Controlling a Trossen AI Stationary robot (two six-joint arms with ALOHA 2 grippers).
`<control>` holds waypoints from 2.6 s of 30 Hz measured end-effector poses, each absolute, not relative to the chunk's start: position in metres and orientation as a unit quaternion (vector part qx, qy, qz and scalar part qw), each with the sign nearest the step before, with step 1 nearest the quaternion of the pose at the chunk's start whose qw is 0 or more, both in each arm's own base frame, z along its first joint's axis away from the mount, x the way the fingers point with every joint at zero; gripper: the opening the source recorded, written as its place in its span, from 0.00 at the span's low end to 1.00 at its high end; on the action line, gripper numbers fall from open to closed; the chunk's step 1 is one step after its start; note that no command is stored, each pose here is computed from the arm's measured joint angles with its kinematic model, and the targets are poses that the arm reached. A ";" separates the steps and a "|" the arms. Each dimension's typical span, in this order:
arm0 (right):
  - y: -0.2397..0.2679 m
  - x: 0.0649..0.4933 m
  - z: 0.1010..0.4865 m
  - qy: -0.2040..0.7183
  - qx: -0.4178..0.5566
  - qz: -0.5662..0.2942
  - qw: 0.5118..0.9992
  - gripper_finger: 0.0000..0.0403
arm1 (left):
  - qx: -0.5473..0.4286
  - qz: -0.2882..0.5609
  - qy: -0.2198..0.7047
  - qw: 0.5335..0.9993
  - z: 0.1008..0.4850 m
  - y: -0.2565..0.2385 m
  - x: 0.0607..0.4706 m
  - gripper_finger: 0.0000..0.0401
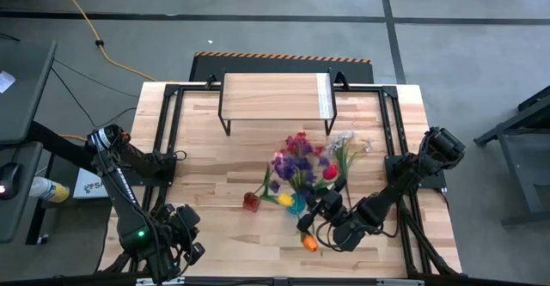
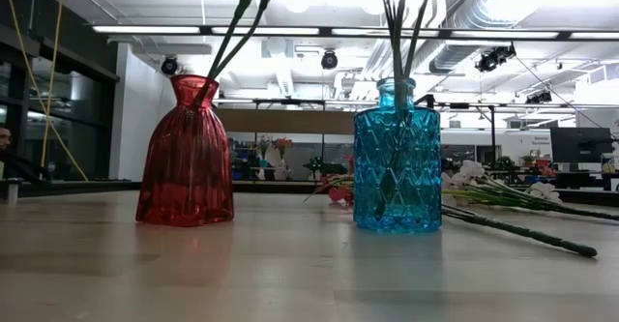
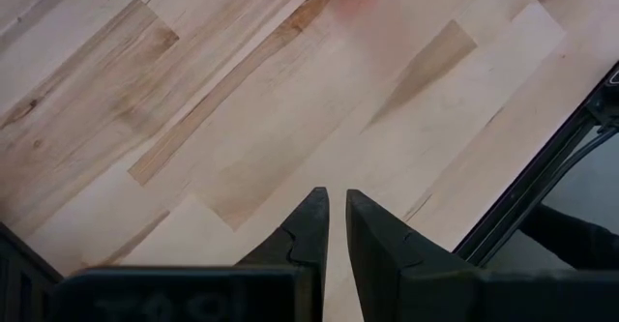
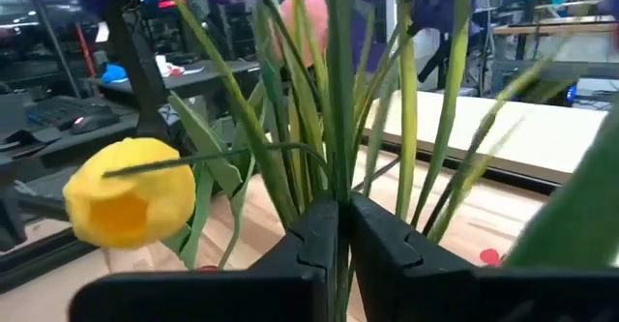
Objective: Pick and place flowers into a vace then onto a shelf
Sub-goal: Put the violet flowers into the blue vase, then move the red vase to the left of the table
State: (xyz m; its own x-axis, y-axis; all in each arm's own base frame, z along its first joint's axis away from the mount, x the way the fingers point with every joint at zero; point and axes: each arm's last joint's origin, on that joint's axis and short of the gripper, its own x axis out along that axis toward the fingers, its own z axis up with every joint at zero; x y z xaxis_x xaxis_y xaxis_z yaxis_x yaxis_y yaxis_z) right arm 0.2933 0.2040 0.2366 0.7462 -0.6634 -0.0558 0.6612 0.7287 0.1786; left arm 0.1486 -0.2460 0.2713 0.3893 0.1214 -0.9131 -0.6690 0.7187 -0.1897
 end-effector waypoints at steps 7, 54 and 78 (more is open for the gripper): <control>0.201 0.296 0.237 -0.001 0.084 -0.359 0.930 0.15 | -0.278 0.251 0.491 0.786 0.271 -0.246 0.149 0.18; 0.213 0.256 0.277 0.029 0.074 -0.255 0.964 0.30 | -0.269 0.243 0.495 0.789 0.271 -0.246 0.149 0.18; 0.225 0.231 0.346 -0.073 -0.046 -0.172 0.981 0.26 | -0.261 0.265 0.369 0.852 0.276 -0.236 0.167 0.18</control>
